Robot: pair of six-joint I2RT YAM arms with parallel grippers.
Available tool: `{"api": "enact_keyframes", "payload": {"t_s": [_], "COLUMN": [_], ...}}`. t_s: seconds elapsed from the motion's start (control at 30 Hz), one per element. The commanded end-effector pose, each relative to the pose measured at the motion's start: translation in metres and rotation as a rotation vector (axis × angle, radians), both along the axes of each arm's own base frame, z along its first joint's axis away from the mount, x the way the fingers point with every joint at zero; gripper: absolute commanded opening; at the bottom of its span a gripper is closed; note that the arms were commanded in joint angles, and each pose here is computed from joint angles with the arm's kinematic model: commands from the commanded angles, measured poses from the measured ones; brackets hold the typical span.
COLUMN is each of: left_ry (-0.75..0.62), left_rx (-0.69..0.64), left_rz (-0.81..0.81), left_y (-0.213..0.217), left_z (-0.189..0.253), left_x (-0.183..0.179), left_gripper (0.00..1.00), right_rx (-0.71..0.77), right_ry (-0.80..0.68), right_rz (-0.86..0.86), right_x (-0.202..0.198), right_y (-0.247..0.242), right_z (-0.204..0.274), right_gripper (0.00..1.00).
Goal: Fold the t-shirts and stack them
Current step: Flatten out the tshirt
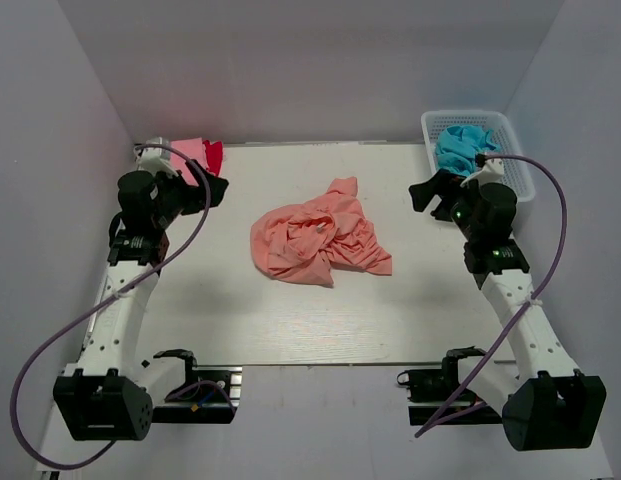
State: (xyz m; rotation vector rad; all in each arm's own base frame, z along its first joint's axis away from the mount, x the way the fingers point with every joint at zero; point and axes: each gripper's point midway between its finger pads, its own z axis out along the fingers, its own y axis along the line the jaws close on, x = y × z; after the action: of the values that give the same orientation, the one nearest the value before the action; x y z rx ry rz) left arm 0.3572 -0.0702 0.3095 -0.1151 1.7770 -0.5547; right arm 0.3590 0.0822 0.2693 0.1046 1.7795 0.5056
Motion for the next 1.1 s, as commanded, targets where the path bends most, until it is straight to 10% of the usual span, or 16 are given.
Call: {"api": "enact_keyframes", "payload": {"t_s": [0.0, 0.13, 0.63, 1.07], "left_ry": [0.130, 0.197, 0.708, 0.697], "left_rx": [-0.048, -0.055, -0.035, 0.349], "left_rz": [-0.065, -0.190, -0.406, 0.031], "left_y": [-0.012, -0.033, -0.122, -0.089], "left_z": [-0.035, -0.062, -0.222, -0.244], "left_x": [0.000, -0.003, -0.118, -0.040], "left_gripper": [1.00, 0.85, 0.92, 0.89], "right_rx": [0.038, -0.030, -0.083, -0.151], "right_ry": [0.089, 0.170, 0.728, 0.872], "right_rz": [-0.025, 0.035, 0.103, 0.093], "right_x": [-0.015, -0.017, -0.066, -0.067], "right_y": [-0.002, 0.002, 0.018, 0.032], "right_z": [-0.018, -0.058, -0.184, -0.226], "right_gripper": [0.90, 0.90, 0.87, 0.83]}}
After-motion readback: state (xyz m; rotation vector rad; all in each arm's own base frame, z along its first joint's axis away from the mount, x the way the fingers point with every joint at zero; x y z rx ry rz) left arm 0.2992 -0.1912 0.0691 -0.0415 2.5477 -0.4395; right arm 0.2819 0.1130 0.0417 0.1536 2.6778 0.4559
